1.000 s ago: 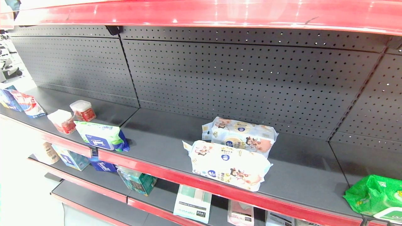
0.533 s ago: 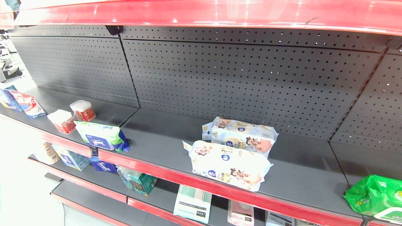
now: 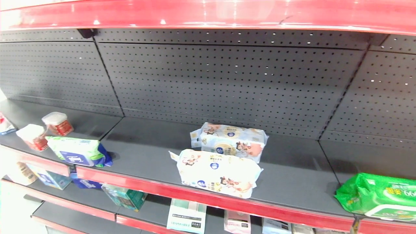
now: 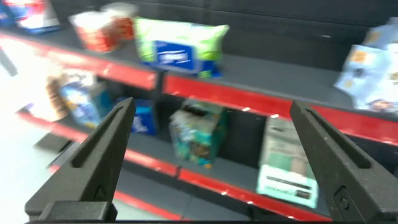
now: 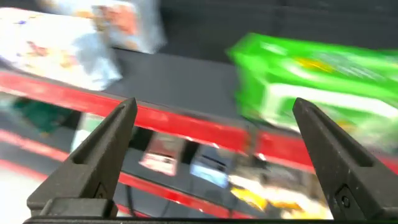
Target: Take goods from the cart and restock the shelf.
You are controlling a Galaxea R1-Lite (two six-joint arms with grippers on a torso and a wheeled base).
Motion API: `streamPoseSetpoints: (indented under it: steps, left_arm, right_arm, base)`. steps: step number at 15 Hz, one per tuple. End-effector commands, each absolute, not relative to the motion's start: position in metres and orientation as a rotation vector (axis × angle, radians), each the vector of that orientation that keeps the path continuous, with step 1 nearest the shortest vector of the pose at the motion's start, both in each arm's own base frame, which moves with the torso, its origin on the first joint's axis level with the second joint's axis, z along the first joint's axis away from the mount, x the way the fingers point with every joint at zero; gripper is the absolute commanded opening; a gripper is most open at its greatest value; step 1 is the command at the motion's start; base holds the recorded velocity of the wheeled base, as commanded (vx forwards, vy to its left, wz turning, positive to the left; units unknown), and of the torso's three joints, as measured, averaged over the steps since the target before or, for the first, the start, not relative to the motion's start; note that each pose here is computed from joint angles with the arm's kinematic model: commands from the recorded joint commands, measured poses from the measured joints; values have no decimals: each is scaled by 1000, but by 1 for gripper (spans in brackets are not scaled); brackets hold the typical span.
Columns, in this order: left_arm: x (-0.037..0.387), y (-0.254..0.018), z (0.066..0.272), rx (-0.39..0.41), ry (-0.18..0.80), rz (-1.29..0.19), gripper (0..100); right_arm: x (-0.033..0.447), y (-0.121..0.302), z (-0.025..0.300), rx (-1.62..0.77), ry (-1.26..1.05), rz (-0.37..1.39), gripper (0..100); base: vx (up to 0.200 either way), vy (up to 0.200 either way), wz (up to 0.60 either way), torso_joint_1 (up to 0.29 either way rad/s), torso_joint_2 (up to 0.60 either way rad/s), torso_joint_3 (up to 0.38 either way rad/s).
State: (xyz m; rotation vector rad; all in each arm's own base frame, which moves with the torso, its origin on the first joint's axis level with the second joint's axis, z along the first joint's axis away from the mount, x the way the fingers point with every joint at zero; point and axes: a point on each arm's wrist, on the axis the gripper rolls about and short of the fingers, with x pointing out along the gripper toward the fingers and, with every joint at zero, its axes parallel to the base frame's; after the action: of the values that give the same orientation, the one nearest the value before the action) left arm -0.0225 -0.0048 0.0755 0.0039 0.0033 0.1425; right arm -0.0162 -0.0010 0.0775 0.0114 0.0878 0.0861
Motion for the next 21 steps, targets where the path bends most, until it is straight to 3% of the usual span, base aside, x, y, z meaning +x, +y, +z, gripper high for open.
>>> streamPoseSetpoints:
  steps: [1,6,14,15,16,17,18,20,21]
  left_arm:
    - [-22,-5,75,4,3,143,100]
    - [-22,-5,75,4,3,143,100]
    - [-23,-5,77,22,0,138,100]
    - [-33,-6,121,10,-98,182,100]
    - [-17,-2,179,-126,-51,226,100]
    - [6,3,217,-255,-25,264,100]
    - [29,8,224,-257,61,302,100]
    - [71,15,201,-147,311,318,100]
    - [82,17,196,-148,368,321,100]
  right_arm:
    - [-16,-1,77,11,96,87,100]
    - [-16,-1,78,9,94,87,100]
    - [-16,-1,77,1,97,87,100]
    - [-16,-1,77,-2,95,87,100]
    - [-16,-1,77,-2,97,87,100]
    - [-16,-1,77,-2,97,87,100]
    - [-16,-1,77,-2,97,87,100]
    - [-16,-1,77,-2,97,87,100]
    - [-16,-1,77,-2,97,87,100]
  base:
    - [0,0,-600,12,7,2]
    - [0,0,-600,2,2,2]
    - [0,0,0,0,0,0]
    - [0,0,0,0,0,0]
    - [0,0,0,0,0,0]
    - [0,0,0,0,0,0]
    - [0,0,0,0,0,0]
    - [0,0,0,0,0,0]
    - [0,0,0,0,0,0]
